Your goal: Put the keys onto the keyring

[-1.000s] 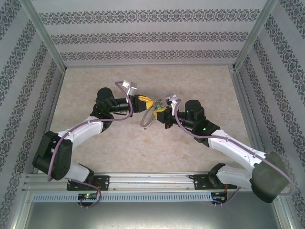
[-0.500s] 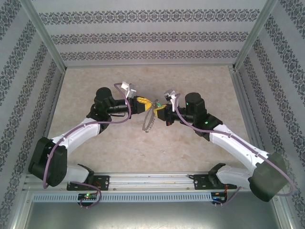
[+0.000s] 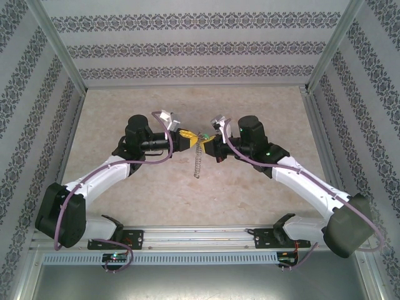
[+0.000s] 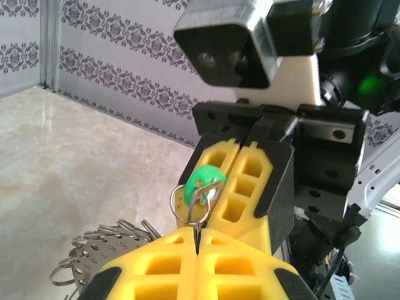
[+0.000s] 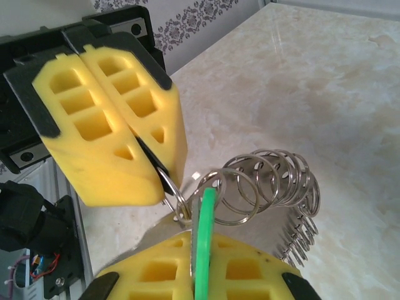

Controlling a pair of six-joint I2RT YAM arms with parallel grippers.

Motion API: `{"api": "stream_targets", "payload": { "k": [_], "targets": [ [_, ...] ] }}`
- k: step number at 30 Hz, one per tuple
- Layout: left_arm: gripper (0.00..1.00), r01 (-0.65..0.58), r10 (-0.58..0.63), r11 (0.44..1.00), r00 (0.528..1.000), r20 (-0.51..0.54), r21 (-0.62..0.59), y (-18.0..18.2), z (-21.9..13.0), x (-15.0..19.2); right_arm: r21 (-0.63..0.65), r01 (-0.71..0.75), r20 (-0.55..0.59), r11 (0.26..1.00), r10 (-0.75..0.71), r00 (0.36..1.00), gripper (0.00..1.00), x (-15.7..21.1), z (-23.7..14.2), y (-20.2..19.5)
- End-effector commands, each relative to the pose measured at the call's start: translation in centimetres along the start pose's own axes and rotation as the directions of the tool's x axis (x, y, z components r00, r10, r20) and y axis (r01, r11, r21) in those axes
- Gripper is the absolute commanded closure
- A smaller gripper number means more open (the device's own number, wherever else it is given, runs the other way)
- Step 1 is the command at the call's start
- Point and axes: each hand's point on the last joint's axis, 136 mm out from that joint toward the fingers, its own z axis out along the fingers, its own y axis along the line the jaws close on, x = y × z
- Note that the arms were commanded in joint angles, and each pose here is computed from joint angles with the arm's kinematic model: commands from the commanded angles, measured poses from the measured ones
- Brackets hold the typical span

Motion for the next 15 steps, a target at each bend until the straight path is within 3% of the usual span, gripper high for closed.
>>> {"api": "stream_targets", "payload": {
  "k": [1,15],
  "targets": [
    [1.0,-0.073,0.073,0.997,0.997,-0.002,-0.004,-0.9,0.0,-1.3,-0.013,0.032,0.005,0.999,-0.032,0.999,1.0,-1.2,-0.1,0.5],
    [1.0,-0.074,0.074,0.997,0.997,-0.027,-0.004,-1.0,0.6,-0.8,-0.033,0.067,0.0,0.997,-0.067,0.998,1.0,-2.1,0.2,1.5]
  ]
}}
